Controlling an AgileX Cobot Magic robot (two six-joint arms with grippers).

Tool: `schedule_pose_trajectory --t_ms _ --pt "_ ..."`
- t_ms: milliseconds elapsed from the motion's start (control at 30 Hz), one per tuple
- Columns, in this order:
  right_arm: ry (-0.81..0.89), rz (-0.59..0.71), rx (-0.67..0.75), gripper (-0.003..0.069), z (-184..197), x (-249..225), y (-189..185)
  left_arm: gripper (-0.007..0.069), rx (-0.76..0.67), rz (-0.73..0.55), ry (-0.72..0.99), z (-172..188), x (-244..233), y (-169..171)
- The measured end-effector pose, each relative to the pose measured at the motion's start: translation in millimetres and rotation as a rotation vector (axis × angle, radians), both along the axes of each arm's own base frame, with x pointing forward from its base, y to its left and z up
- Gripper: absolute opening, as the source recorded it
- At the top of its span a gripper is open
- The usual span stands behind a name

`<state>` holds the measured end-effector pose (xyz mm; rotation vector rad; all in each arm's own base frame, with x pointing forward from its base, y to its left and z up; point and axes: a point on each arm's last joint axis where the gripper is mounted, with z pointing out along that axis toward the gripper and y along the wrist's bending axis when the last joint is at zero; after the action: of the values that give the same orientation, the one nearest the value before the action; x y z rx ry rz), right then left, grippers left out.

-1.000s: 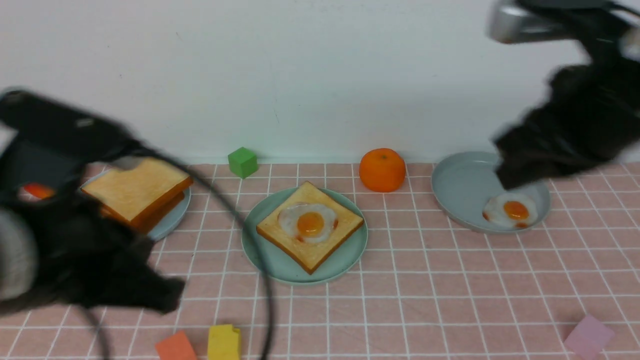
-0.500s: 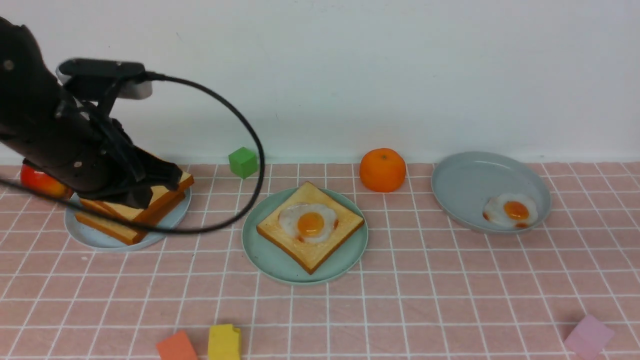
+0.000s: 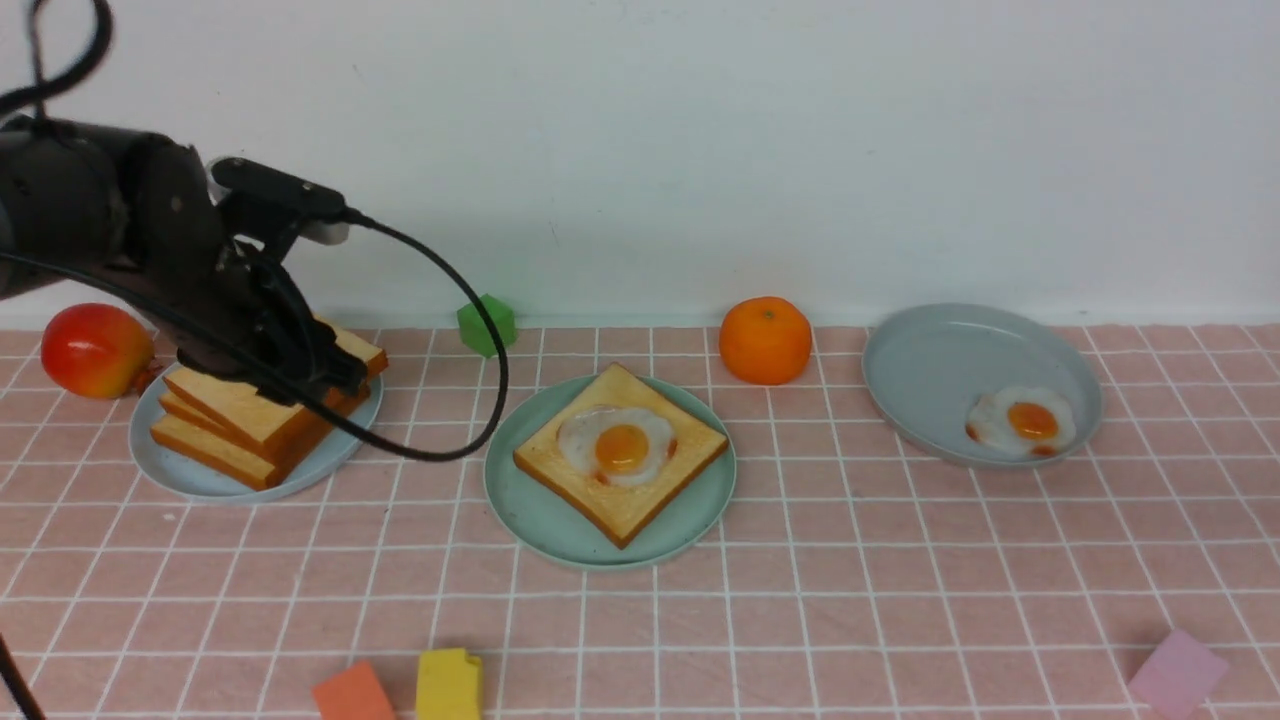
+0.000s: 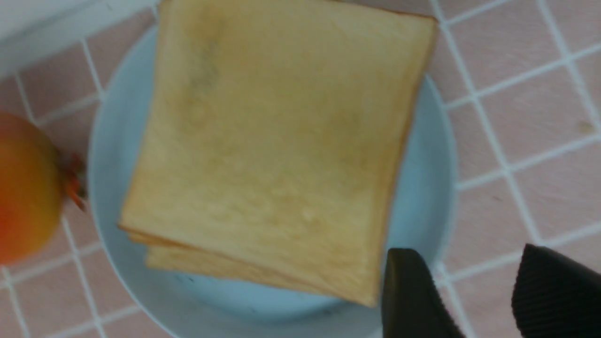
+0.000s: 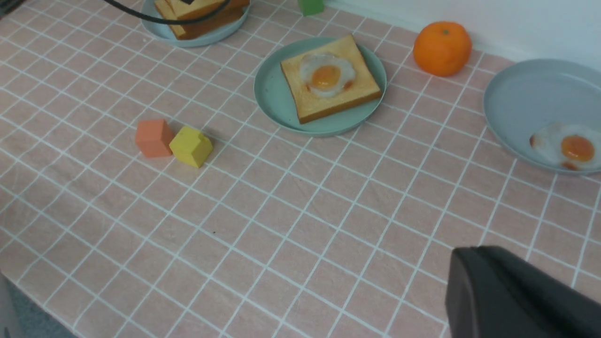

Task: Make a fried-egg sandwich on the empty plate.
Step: Use the left arm to grab a slice of bread

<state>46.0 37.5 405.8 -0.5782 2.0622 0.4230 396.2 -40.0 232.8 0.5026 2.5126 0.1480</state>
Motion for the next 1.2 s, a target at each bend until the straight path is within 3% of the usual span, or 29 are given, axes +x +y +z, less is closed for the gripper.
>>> schedule_pose_trajectory --t_ms 533,1200 --pt "0.032 -0.008 0.028 0.0006 -5 1 2 0.0341 0.059 -0.036 0.034 -45 18 1" --pt "0.059 0.004 0.073 0.0013 -4 0 5 -0.0013 0.103 -0.071 -0.008 -48 24 3"
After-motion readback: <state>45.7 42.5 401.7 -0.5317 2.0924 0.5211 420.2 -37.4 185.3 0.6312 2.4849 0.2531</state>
